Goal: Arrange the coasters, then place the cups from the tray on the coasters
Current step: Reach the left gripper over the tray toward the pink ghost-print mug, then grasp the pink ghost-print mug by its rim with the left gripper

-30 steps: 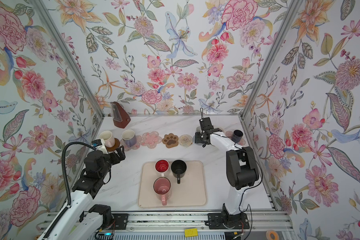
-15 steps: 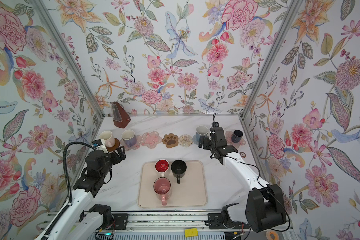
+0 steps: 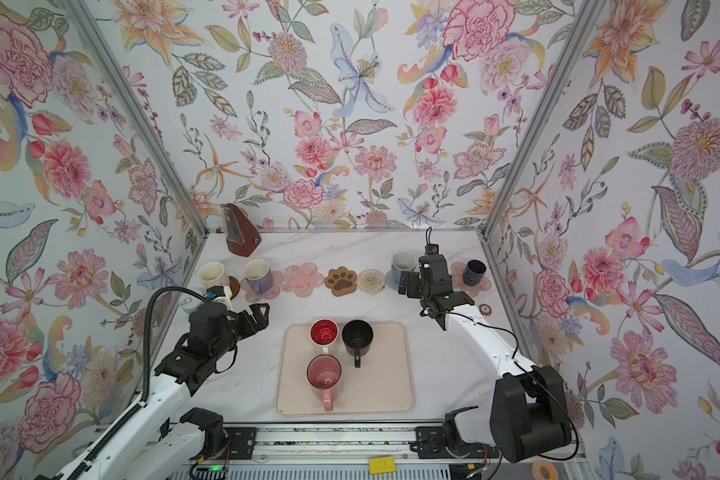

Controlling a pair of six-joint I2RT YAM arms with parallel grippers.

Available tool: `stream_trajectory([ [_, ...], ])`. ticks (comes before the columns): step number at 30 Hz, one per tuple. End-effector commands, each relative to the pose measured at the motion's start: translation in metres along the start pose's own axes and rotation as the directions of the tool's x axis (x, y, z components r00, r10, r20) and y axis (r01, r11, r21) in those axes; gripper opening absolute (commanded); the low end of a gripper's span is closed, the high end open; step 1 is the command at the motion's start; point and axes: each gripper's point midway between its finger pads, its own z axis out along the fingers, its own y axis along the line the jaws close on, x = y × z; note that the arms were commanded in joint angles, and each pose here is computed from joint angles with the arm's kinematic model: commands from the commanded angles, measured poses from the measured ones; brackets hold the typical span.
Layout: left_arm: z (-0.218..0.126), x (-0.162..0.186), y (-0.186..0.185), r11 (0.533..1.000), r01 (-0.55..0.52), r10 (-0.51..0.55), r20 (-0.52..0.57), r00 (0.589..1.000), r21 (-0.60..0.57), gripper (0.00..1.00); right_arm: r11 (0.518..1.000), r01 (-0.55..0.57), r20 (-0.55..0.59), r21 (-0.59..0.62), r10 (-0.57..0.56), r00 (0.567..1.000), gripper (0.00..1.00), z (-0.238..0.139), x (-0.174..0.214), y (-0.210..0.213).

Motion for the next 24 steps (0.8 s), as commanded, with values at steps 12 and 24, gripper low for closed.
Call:
stream_trajectory([
  [12, -0.048, 0.077, -0.071, 1.000, -0.006, 0.008, -0.234, 0.972, 0.013, 0.98, 0.999, -0.017, 0.035, 0.027, 0.016, 0.999, 0.99, -0.004, -0.011, -0.006],
  [24, -0.075, 0.149, -0.119, 0.993, -0.080, 0.108, -0.414, 0.904, 0.085, 0.98, 0.999, -0.036, 0.051, -0.002, 0.036, 0.998, 0.99, -0.011, -0.018, -0.003],
])
